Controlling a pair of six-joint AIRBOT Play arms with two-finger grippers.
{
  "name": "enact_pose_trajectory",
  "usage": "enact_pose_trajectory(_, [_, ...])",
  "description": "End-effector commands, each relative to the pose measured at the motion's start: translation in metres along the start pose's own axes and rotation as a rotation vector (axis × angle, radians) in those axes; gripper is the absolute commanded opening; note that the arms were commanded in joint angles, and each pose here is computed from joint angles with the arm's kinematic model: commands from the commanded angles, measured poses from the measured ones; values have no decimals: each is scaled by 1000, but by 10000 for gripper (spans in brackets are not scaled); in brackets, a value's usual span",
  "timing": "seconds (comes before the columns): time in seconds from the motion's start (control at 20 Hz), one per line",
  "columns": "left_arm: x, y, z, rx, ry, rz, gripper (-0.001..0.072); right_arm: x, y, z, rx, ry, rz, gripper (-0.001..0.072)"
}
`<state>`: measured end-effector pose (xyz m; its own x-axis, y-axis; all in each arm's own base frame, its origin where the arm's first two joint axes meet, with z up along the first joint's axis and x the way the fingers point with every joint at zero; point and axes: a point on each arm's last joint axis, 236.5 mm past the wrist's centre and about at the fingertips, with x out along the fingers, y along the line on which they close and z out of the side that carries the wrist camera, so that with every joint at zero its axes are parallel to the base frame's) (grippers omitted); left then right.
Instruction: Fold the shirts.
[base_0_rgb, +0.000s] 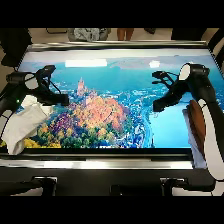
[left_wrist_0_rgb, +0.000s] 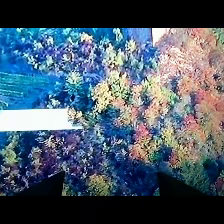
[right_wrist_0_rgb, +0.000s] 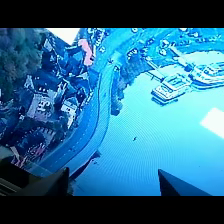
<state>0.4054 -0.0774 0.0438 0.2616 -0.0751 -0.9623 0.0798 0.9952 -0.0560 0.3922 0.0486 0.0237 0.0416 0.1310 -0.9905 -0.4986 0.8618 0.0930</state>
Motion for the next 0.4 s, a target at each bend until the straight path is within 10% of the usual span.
enact_pose_trajectory(0.0, [1, 1, 0, -2, -3, 3, 702, 2, 1, -4, -4, 21, -1, 673])
enact_pose_trajectory(0.35, [2, 1, -1, -2, -1, 3, 702, 2, 0, -3, -3, 17, -3, 673])
